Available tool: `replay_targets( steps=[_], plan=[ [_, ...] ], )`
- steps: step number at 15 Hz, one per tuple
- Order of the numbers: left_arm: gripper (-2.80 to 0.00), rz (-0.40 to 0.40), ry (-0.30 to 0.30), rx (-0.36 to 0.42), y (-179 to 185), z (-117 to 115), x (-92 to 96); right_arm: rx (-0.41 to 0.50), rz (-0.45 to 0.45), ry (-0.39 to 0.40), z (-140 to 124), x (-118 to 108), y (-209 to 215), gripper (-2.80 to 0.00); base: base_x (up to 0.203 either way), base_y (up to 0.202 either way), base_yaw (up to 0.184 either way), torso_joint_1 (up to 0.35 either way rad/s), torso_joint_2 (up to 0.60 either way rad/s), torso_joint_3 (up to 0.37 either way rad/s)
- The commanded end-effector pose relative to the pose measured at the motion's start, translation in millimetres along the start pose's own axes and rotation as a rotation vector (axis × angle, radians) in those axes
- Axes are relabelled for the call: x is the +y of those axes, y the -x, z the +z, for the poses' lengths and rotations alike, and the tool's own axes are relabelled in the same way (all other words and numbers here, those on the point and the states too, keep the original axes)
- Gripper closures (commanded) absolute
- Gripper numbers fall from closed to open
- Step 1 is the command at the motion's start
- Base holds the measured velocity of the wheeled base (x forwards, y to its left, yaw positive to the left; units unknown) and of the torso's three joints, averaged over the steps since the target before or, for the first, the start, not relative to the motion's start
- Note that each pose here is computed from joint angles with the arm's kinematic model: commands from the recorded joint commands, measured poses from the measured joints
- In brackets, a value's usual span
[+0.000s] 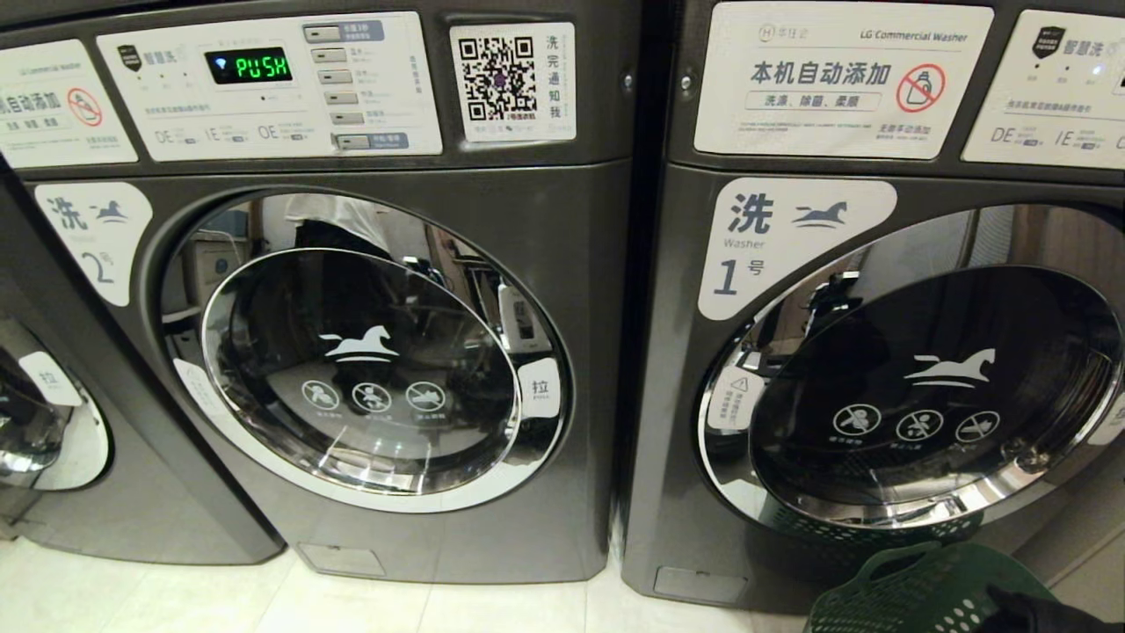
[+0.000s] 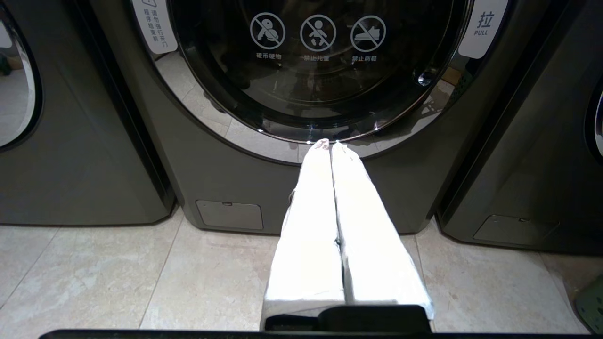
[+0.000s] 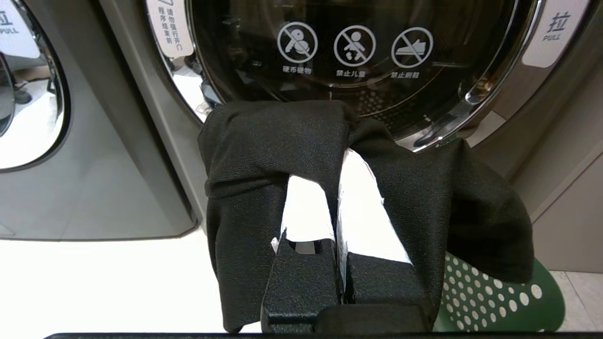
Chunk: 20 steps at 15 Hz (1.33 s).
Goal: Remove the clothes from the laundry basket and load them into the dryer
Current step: Put the clothes in the dryer
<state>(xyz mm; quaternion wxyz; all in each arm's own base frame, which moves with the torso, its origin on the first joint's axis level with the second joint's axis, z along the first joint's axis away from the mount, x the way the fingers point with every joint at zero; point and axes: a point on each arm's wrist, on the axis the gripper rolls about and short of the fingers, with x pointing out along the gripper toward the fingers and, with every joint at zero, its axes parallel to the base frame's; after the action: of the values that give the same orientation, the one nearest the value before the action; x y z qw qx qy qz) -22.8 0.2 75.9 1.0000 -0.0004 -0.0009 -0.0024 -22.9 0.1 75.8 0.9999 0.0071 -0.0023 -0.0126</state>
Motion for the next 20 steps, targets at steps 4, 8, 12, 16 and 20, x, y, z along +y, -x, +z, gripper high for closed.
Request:
replay_targets(
  steps=[4,8,12,16,20],
  plan=[
    [0.00,0.000,-0.002,-0.001,0.1,0.2,0.0,0.000,-0.001,-0.001,0.0,0.0,0.0,0.00,0.000,0.000,0.000,0.001,0.00,0.006],
    [0.00,0.000,-0.004,-0.003,0.1,0.4,0.0,0.000,-0.001,-0.001,0.0,0.0,0.0,0.00,0.000,0.000,0.000,0.000,0.00,0.000],
    [0.00,0.000,-0.004,-0.003,0.1,0.4,0.0,0.000,-0.001,-0.001,0.0,0.0,0.0,0.00,0.004,0.075,-0.007,0.003,0.01,0.003],
    [0.00,0.000,-0.004,-0.002,0.1,0.3,0.0,0.000,-0.001,-0.001,0.0,0.0,0.0,0.00,0.000,0.194,0.000,0.001,0.00,0.000],
    [0.00,0.000,-0.004,-0.002,0.0,0.1,0.0,0.000,-0.001,-0.001,0.0,0.0,0.0,0.00,0.000,0.194,-0.002,0.003,0.00,0.002]
  ],
)
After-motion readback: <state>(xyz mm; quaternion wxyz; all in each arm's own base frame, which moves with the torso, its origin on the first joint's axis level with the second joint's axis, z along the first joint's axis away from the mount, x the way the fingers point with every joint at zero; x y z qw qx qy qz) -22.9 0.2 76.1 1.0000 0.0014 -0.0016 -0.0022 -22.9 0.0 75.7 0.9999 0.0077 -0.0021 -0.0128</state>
